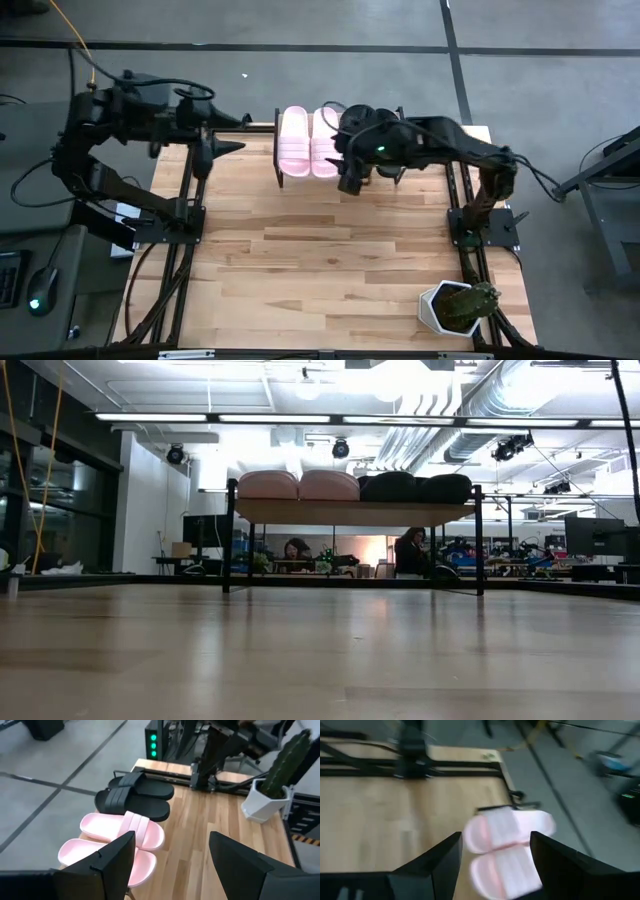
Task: Pick and place slides into the shelf
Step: Return to Home Position
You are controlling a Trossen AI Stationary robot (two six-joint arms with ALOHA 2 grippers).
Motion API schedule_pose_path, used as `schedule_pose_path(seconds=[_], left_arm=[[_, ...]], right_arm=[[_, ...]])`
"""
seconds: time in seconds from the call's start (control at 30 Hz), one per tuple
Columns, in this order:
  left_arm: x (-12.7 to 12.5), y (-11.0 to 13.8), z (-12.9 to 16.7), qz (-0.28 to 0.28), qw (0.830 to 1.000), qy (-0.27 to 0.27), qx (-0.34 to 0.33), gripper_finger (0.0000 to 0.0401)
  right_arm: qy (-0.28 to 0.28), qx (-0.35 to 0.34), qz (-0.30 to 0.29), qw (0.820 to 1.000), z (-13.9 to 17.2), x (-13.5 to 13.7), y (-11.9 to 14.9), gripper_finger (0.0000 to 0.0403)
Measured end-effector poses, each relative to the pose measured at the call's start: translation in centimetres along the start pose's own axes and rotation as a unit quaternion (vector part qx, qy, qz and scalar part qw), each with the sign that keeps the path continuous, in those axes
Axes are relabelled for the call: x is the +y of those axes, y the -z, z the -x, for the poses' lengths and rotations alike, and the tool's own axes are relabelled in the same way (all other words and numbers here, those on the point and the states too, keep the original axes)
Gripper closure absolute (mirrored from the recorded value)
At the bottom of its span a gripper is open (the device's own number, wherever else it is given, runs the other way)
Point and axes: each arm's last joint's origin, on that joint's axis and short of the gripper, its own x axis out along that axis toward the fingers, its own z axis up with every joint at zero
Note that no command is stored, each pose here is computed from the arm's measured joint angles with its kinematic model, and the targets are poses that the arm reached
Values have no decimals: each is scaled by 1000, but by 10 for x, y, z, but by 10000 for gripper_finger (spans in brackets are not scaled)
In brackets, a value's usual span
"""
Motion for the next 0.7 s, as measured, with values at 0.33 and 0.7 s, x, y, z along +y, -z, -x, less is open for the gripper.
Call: schedule_pose_path(seconds=[0.33,0.7], left_arm=[[4,9,35,2,999,6,-38,157],[4,7,44,5,997,17,-72,157]], right_arm=[[-118,-75,-32,990,63,-19,1,178],[-163,-178,-31,970,124,-42,5,178]])
